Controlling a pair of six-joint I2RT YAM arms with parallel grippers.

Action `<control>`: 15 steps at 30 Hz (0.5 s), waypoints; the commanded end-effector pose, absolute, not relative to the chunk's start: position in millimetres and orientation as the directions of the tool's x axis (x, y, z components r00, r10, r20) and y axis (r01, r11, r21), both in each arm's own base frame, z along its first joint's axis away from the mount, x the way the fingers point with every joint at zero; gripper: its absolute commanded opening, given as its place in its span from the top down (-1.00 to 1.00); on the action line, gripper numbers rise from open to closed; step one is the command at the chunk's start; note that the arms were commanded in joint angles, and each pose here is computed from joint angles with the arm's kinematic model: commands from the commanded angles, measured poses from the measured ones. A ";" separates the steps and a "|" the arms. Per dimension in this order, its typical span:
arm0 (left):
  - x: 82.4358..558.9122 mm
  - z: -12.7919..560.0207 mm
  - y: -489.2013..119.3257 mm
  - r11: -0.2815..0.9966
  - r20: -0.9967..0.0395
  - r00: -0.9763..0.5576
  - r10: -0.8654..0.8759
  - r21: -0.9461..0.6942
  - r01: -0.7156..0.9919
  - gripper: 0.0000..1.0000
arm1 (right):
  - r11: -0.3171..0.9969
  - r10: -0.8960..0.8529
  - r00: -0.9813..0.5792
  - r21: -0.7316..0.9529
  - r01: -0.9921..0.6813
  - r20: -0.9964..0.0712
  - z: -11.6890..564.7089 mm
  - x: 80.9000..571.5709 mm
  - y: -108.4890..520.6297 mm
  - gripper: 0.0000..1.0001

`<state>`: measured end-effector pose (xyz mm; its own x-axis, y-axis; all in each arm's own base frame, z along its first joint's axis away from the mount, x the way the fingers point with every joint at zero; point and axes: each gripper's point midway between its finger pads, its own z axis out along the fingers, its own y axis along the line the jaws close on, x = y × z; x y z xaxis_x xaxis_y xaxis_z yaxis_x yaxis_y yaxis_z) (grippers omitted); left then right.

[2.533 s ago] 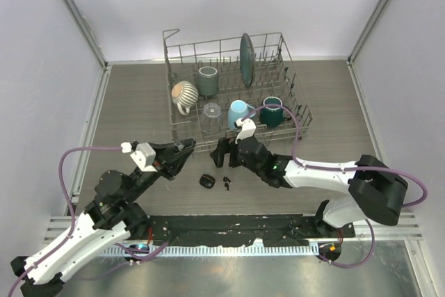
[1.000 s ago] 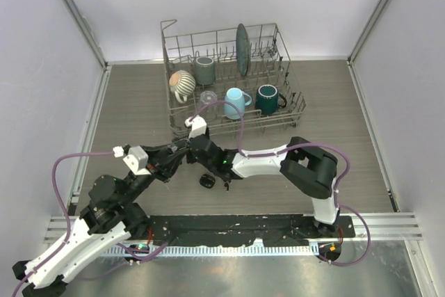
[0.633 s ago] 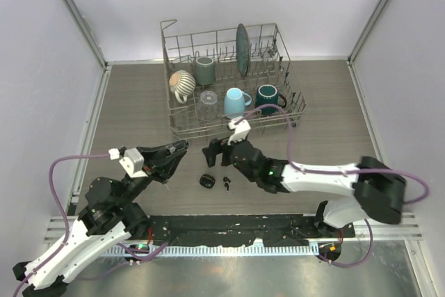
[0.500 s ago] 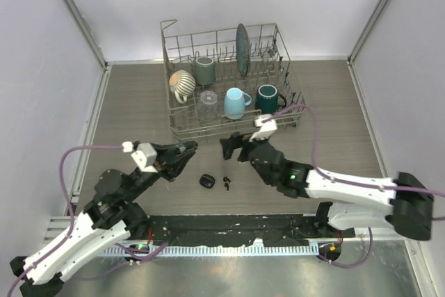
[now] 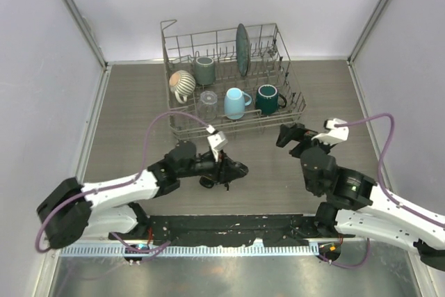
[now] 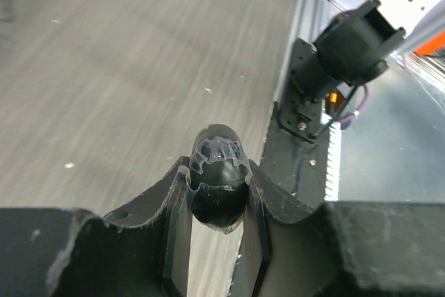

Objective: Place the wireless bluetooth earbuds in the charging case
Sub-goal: Place the charging case at the center of the board.

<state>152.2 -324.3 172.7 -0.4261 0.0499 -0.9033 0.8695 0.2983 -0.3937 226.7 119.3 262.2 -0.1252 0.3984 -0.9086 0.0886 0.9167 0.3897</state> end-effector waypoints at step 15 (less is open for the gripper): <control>128.9 110.3 -471.5 0.159 -0.815 -0.571 0.096 -0.554 0.817 0.83 | 0.889 0.446 -0.055 0.435 0.142 -0.893 283.4 216.5 83.8 -0.99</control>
